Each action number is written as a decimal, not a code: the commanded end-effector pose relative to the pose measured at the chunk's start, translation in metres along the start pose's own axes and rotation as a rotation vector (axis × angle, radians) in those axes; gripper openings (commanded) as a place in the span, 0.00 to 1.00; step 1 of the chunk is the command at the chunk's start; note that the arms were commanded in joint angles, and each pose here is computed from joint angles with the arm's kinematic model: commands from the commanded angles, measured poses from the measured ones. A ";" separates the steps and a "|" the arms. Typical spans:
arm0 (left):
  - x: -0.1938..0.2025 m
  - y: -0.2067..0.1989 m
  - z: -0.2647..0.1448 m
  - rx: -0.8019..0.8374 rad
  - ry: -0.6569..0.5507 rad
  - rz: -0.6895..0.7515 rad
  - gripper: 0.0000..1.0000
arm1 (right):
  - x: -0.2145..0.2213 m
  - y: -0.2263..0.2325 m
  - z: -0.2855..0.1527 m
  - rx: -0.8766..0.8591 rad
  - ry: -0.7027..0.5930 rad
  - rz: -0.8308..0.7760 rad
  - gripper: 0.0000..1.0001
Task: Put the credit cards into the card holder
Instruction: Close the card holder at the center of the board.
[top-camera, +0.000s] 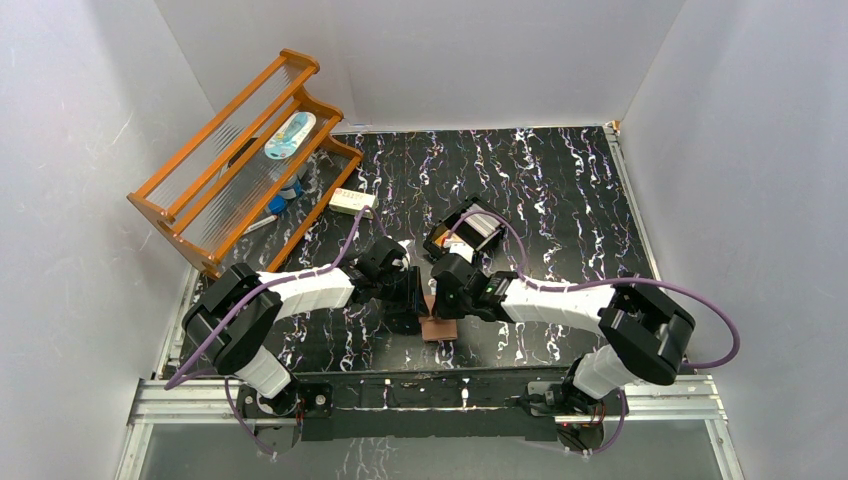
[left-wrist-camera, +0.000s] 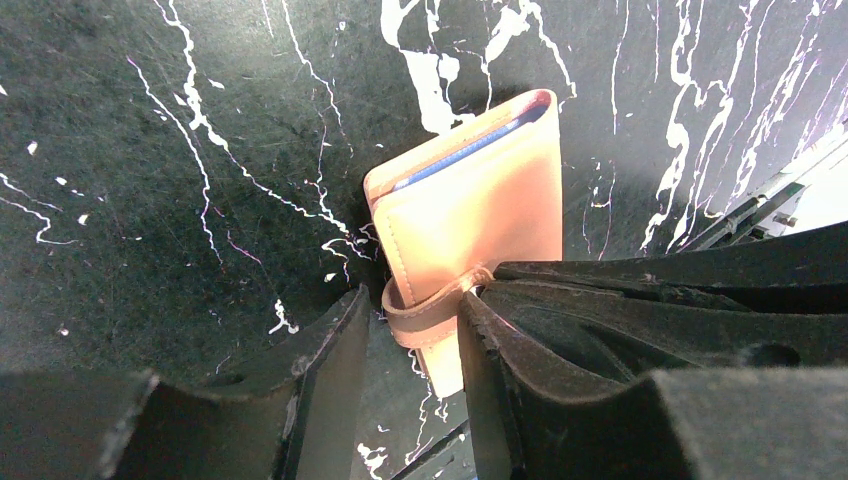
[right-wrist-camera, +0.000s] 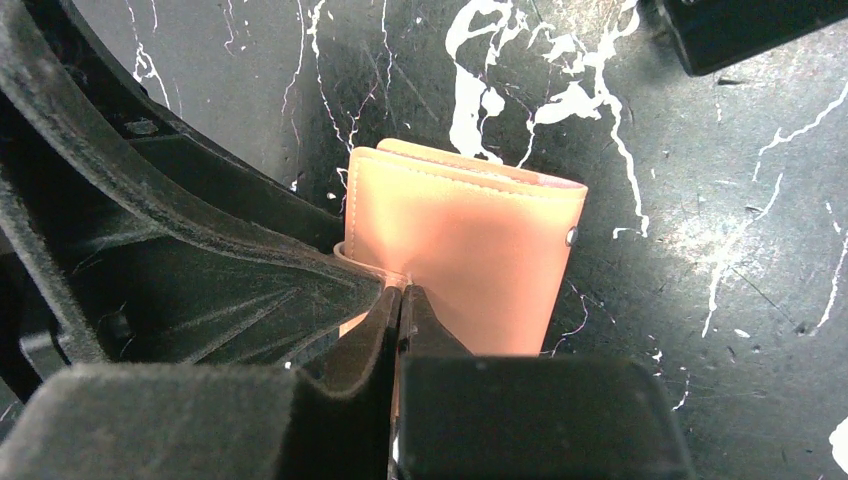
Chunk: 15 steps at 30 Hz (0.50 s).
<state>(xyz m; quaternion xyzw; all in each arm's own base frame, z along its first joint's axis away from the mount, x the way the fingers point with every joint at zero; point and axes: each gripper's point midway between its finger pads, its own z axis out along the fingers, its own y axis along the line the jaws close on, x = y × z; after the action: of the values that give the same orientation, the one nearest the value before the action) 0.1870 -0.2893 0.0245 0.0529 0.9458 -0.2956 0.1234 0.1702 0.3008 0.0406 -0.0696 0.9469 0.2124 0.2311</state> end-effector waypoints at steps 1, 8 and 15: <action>0.009 0.018 0.000 -0.077 0.018 0.005 0.37 | 0.031 -0.026 0.005 0.066 0.090 -0.011 0.05; 0.008 0.018 0.000 -0.079 0.013 0.004 0.37 | 0.047 -0.043 0.007 0.115 0.120 0.002 0.01; 0.010 0.021 0.002 -0.087 0.021 0.000 0.37 | 0.068 -0.067 0.005 0.182 0.153 -0.010 0.00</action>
<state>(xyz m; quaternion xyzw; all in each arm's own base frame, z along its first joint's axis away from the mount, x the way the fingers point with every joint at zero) 0.1870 -0.2892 0.0244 0.0521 0.9460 -0.2952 0.1235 0.1691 0.2983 0.0366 -0.0448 0.9421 0.2301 0.2398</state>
